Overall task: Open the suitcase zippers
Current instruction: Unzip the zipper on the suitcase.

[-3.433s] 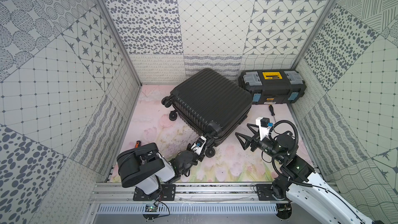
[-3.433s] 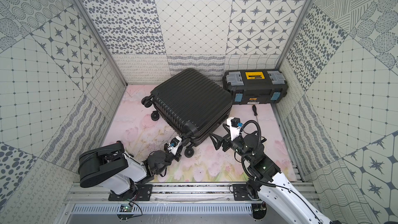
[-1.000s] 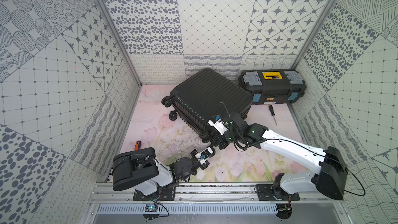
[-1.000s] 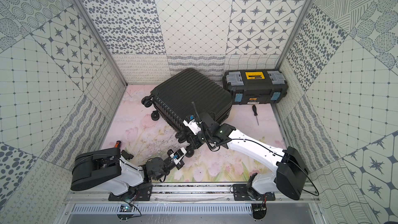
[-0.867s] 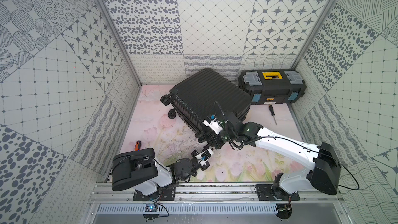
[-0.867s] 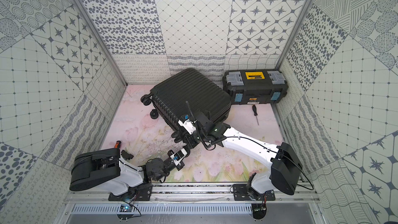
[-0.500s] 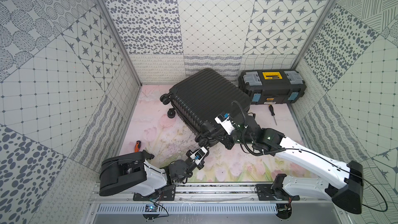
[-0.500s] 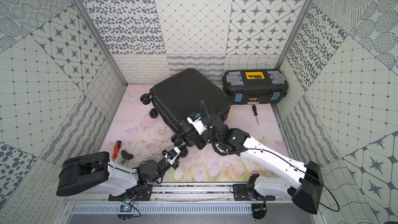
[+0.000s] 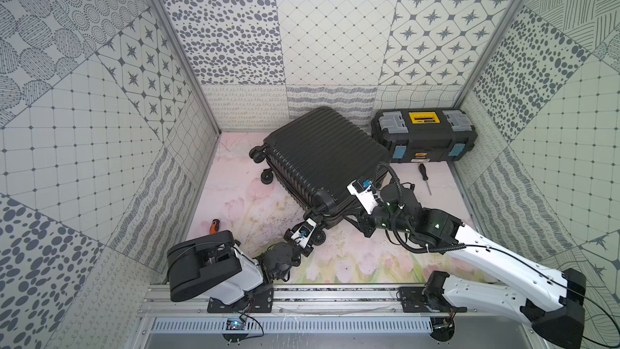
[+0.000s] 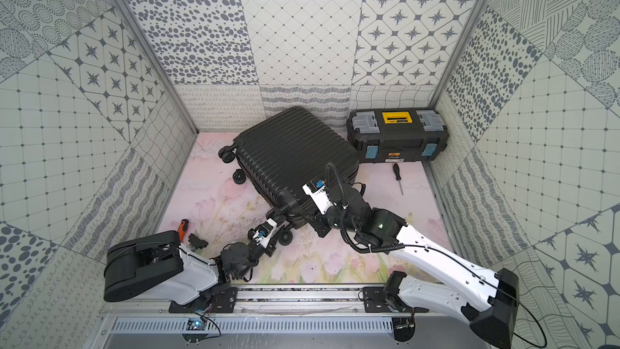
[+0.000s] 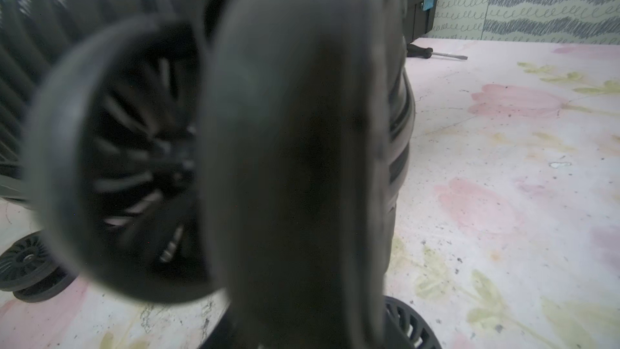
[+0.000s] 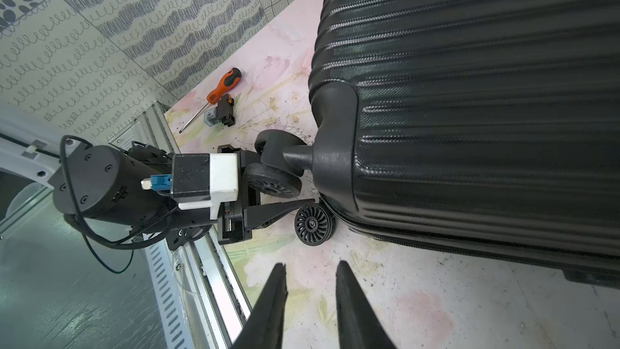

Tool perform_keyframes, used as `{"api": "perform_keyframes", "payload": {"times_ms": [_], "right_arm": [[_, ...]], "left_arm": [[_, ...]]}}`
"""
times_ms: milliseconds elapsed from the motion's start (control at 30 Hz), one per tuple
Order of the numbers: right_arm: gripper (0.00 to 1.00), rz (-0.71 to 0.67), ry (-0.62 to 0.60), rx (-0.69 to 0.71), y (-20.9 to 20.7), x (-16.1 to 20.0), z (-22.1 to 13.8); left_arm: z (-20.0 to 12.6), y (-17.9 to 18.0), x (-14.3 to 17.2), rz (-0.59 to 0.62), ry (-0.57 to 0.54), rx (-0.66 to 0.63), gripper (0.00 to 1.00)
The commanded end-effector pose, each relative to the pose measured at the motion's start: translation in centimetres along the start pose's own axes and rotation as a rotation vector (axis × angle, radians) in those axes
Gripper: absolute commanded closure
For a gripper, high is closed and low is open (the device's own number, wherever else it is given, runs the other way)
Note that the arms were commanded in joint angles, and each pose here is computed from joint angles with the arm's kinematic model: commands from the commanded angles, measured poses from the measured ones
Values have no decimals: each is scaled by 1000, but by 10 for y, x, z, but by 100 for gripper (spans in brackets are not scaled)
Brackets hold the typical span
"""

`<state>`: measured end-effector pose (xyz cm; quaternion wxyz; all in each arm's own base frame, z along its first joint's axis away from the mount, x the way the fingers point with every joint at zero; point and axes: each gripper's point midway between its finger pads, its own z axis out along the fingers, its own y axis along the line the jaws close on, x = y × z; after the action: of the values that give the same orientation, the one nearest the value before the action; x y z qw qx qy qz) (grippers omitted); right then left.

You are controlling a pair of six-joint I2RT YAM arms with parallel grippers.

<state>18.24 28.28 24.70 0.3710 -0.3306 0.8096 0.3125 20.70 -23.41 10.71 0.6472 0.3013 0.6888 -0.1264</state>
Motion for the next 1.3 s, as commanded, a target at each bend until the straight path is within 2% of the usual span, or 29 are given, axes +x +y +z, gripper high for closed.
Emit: {"api": "perform_keyframes", "payload": {"times_ms": [0, 333, 400, 500, 533, 667, 900, 1267], "right_arm": [[72, -15, -33, 2, 0, -5, -4], [72, 29, 4, -44, 6, 8, 3], [72, 34, 10, -45, 6, 10, 4], [72, 35, 10, -47, 6, 10, 3], [72, 34, 10, -47, 6, 9, 3], [72, 31, 27, -27, 4, 9, 7], [72, -15, 85, 116, -14, 0, 28], [72, -79, 156, 105, -3, -11, 73]], "left_arm": [[9, 3, -2, -47, -4, -21, 62], [29, 9, -13, -65, -28, -24, 69], [32, 8, -15, -65, -32, -16, 76], [34, 2, -14, -61, -29, 19, 99], [33, 1, -11, -60, -23, 27, 100], [29, -3, -7, -48, -14, 57, 100], [21, -2, -15, 0, -46, 67, 100], [14, -20, -22, 79, -72, 99, 100]]}}
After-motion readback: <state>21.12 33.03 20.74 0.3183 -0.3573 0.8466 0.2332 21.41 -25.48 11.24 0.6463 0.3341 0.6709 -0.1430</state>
